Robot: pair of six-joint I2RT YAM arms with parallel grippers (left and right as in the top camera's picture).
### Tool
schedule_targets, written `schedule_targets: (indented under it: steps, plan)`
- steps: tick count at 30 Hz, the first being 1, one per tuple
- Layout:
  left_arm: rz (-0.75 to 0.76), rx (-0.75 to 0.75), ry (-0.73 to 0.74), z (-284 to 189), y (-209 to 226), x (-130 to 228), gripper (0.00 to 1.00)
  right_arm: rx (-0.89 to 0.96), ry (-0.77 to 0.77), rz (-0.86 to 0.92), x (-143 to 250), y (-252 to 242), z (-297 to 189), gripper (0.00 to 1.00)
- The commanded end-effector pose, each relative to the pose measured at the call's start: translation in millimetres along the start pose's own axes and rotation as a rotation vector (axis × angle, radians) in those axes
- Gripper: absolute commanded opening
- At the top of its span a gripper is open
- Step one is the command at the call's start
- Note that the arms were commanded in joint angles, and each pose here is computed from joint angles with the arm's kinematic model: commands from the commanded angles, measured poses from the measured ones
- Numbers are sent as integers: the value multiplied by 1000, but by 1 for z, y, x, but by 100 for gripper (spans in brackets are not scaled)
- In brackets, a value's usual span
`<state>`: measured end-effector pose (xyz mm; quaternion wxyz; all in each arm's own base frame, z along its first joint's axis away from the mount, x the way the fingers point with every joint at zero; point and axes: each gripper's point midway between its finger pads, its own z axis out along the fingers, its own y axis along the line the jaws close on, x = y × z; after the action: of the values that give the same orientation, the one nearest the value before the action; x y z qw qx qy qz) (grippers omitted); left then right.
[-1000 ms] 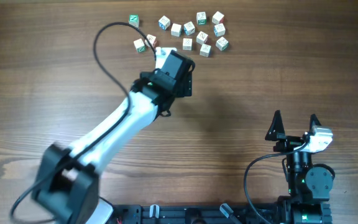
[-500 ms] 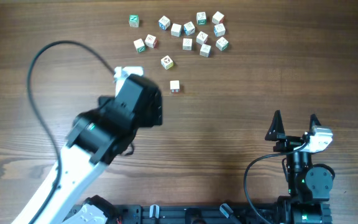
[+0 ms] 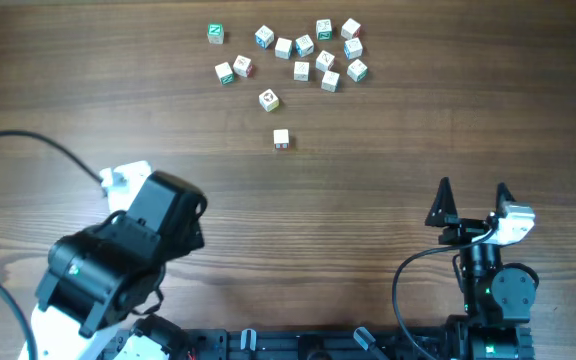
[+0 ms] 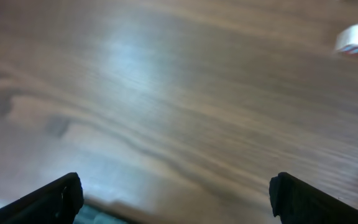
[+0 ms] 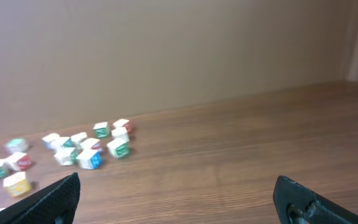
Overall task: Form a horizontal line
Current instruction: 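Open the left gripper and retract it toward the front, then reach the right gripper forward to the right side of the cluster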
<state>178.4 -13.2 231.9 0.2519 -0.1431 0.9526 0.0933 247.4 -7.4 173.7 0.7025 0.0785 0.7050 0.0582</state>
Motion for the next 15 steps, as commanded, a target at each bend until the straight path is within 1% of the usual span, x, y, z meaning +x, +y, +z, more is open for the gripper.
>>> schedule_targets:
  steps: [1, 2, 3, 4, 5, 6, 7, 12, 15]
  plan:
    - [-68, -60, 15, 0, 19, 6, 100, -162, 44, 337, 2, 28, -3, 100]
    - [-68, -63, 17, 0, 20, 7, 100, -179, 57, 423, 2, 32, -3, 100]
    - [-70, -64, 18, 0, 20, 7, 100, -190, 76, 550, 2, 34, -4, 100]
    - [-70, -64, 18, 0, 20, 7, 100, -203, 88, 616, 3, 37, -5, 100]
    - [-70, -63, 18, 0, 20, 7, 100, -253, 131, 744, 3, 47, -7, 100]
    - [-70, -63, 18, 0, 20, 7, 100, -283, 162, 819, 4, 53, -9, 100]
    - [-70, -63, 18, 0, 20, 7, 100, -300, 180, 850, 4, 57, -10, 100]
    - [-70, -63, 18, 0, 20, 7, 100, -451, 279, 844, 8, 84, -23, 100]
    - [-70, -63, 18, 0, 20, 7, 100, -538, 290, 681, 12, 96, -30, 100]
